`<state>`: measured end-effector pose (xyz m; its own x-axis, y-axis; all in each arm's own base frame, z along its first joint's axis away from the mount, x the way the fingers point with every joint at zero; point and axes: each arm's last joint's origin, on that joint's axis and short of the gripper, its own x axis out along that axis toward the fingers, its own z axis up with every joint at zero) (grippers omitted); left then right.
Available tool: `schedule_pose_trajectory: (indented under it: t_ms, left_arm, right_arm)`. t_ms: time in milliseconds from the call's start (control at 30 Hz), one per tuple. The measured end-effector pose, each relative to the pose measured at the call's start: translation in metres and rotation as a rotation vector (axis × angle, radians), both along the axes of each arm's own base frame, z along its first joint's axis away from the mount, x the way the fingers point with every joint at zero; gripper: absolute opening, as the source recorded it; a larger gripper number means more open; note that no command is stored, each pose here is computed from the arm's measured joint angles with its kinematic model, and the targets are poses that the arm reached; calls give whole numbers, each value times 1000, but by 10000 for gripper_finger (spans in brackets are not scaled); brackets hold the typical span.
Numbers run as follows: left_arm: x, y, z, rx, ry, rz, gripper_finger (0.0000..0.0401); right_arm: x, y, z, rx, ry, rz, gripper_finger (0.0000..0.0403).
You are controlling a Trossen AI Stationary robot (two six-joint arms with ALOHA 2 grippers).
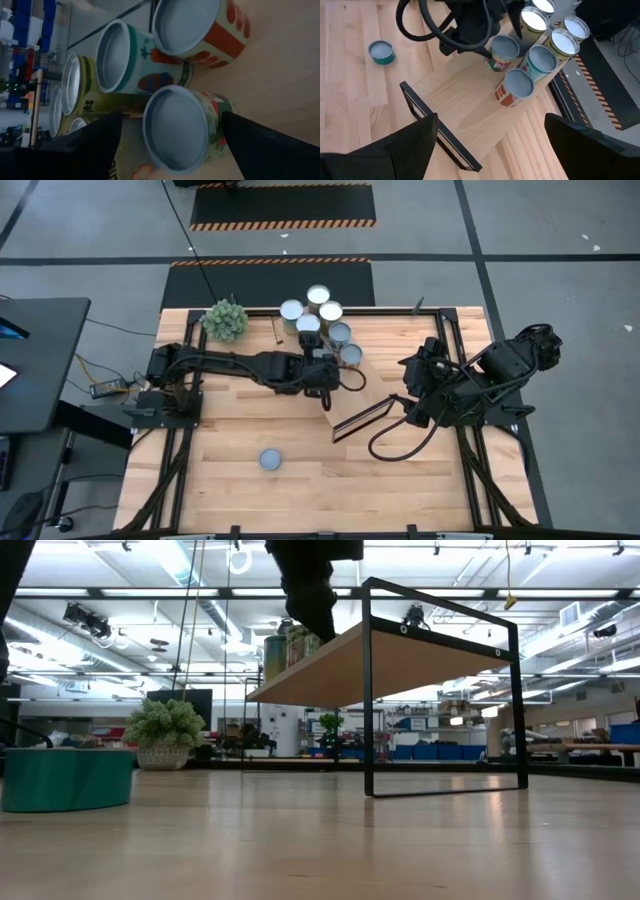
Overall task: Pick and place cans onto a shelf
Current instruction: Put the small canned peas on the shelf, then put the blue tuna can on the shelf
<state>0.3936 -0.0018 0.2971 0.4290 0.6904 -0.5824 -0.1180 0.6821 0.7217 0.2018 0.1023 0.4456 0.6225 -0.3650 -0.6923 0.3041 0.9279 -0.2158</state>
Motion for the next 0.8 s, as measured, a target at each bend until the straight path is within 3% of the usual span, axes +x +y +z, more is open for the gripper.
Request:
schedule_pose_trajectory:
  t_ms: [533,800]
  left_arm:
    - [-12,3,-4,50,36,131,345]
    - [-16,-7,4,31,-50,157,345]
  right_arm:
    - [0,-1,0,-6,3,3,373]
    - [0,-1,0,-5,3,2,373]
